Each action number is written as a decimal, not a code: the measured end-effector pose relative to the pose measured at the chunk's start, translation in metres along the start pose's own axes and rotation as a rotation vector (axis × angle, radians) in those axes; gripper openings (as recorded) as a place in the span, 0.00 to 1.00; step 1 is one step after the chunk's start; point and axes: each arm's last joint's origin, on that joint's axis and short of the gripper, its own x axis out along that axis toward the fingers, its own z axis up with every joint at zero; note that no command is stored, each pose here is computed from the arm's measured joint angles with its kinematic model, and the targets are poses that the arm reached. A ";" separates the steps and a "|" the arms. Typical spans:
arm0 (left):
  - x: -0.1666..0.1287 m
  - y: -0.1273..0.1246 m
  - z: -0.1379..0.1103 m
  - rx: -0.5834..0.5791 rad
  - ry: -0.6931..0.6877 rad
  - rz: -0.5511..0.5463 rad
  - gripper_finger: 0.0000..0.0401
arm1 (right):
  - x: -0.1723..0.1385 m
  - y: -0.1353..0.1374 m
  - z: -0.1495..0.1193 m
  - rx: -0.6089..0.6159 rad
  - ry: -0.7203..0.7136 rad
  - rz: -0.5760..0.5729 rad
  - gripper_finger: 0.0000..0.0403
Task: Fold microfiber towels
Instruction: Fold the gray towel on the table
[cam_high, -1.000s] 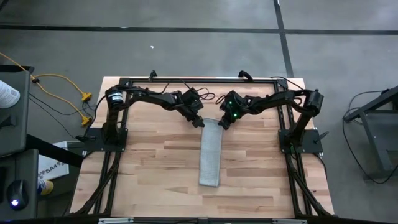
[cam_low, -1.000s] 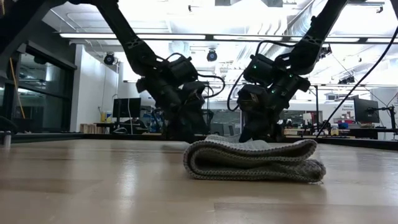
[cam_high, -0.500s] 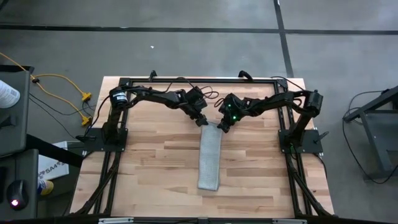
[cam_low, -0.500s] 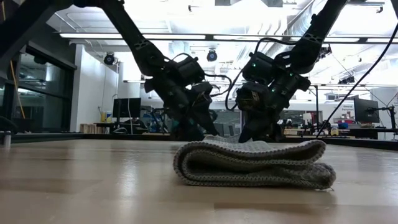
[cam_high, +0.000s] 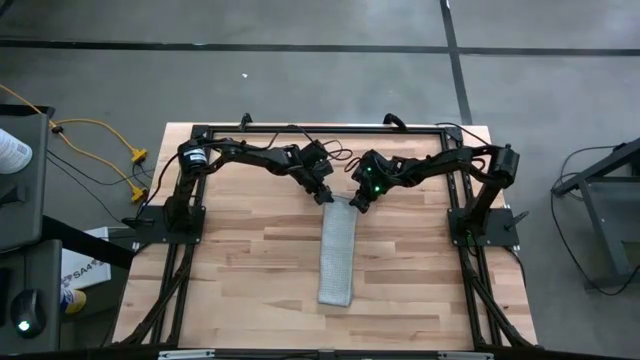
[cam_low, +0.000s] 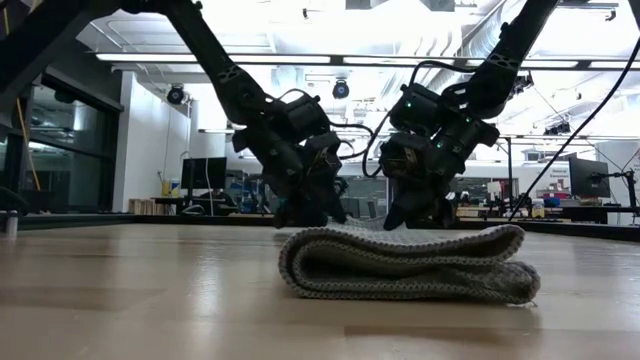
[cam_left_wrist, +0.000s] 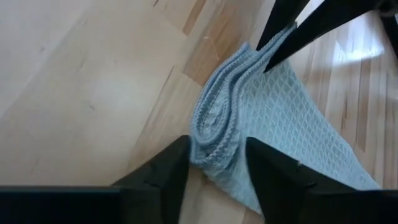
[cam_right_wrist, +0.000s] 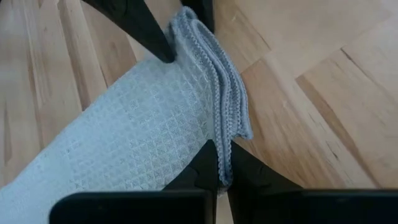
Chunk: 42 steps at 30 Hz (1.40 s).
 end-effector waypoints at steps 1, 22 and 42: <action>0.000 0.000 0.000 -0.001 0.002 0.001 0.36 | 0.000 0.000 0.000 0.000 -0.002 -0.004 0.02; -0.003 -0.003 0.001 0.089 -0.005 -0.006 0.01 | 0.000 -0.001 -0.001 -0.075 0.009 -0.016 0.01; -0.039 -0.008 0.012 0.203 -0.079 0.178 0.00 | -0.026 0.011 0.013 -0.197 -0.131 -0.117 0.01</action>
